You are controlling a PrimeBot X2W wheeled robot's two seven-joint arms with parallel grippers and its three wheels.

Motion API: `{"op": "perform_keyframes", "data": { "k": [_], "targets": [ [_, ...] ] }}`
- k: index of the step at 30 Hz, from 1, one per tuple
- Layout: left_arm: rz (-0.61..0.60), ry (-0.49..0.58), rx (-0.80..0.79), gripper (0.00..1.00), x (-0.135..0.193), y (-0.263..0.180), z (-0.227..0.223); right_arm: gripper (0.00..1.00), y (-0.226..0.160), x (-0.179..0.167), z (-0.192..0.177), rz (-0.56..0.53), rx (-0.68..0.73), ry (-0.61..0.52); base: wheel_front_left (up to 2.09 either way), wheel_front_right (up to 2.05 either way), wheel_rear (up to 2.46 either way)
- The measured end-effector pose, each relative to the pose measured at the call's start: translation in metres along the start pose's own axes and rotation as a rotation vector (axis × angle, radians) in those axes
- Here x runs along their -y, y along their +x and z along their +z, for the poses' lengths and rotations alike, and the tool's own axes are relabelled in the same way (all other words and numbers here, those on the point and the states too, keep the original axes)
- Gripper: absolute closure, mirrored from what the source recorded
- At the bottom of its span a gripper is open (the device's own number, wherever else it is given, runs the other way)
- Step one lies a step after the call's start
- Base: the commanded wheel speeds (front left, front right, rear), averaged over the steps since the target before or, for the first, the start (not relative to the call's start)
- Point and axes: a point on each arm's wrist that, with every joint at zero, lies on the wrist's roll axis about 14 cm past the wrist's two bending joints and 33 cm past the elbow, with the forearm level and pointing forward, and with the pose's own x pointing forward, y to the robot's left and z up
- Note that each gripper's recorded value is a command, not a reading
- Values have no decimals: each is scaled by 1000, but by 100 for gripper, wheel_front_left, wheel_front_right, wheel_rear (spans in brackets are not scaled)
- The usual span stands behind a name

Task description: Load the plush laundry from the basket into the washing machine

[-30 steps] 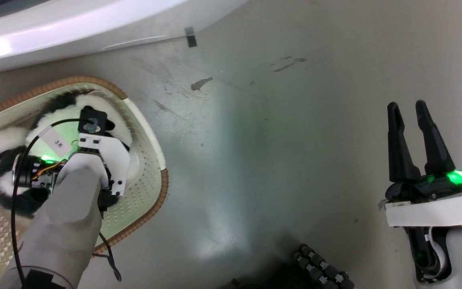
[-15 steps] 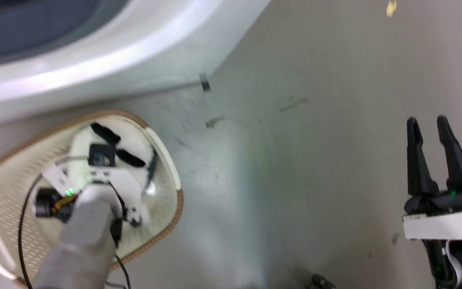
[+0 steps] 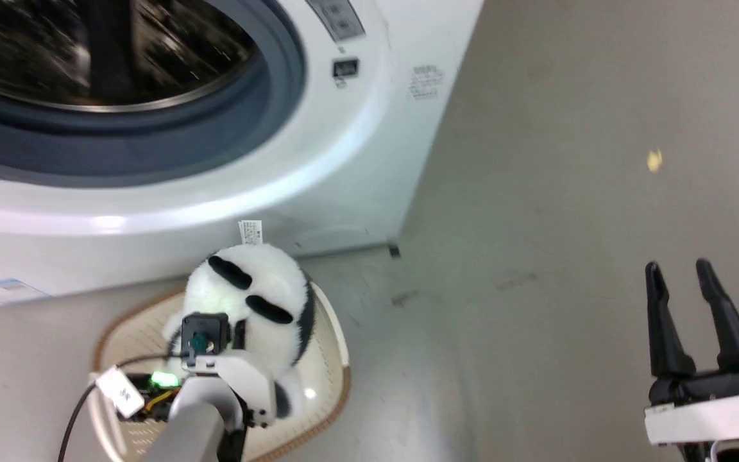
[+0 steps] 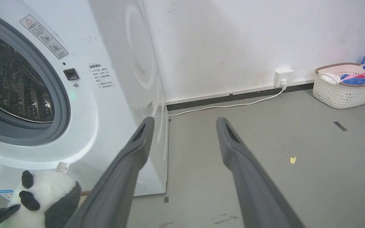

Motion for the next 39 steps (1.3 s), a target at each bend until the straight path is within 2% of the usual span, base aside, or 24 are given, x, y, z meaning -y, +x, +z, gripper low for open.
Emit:
{"op": "perform_keyframes", "data": {
  "k": [1, 2, 3, 5, 6, 7, 8, 9, 10, 12, 13, 14, 15, 20, 27, 31, 39],
  "targets": [
    [14, -28, 84, 100, -1, -14, 20, 0, -4, -5, 6, 17, 19, 3, 0, 0, 0],
    [14, -28, 84, 100, -1, -14, 20, 0, -4, -5, 6, 17, 19, 3, 0, 0, 0],
    [23, -57, 167, 100, -2, -31, 39, 0, -7, -9, 11, 32, 37, 8, 0, 0, 0],
    [32, -71, 212, 100, -3, -40, 49, 0, -8, -12, 15, 39, 48, 8, 0, 0, 0],
    [55, -97, 301, 100, -7, -59, 69, 0, -11, -16, 19, 53, 63, 11, 0, 0, 0],
    [55, -97, 301, 100, -7, -59, 69, 0, -11, -16, 19, 53, 63, 11, 0, 0, 0],
    [80, -117, 395, 100, -12, -78, 91, 0, -12, -20, 23, 66, 77, 19, 0, 0, 0],
    [80, -117, 395, 100, -12, -78, 91, 0, -12, -20, 23, 66, 77, 19, 0, 0, 0],
    [109, -129, 489, 100, -19, -97, 113, 0, -12, -26, 25, 80, 86, 24, 0, 0, 0],
    [124, -130, 533, 100, -22, -107, 123, 0, -12, -28, 26, 87, 88, 27, 0, 0, 0],
    [143, -125, 626, 100, -26, -124, 146, 0, -12, -33, 26, 99, 92, 32, 0, 0, 0],
    [143, -125, 626, 100, -26, -124, 146, 0, -12, -33, 26, 99, 92, 32, 0, 0, 0],
    [155, -111, 711, 100, -29, -138, 168, 0, -10, -35, 26, 107, 91, 34, 0, 0, 0],
    [177, -74, 862, 100, -35, -155, 210, 0, -6, -37, 17, 110, 63, 33, 0, 0, 0],
    [185, -24, 913, 100, -50, -125, 246, 0, 8, -29, 0, 95, 13, 30, 0, 0, 0],
    [182, -20, 863, 100, -62, -84, 264, 0, 22, -22, -8, 78, -7, 31, 0, 0, 0],
    [191, 125, 824, 100, -84, -4, 314, 0, 37, 0, -33, 6, -73, 25, 0, 0, 0]
  ]
}}
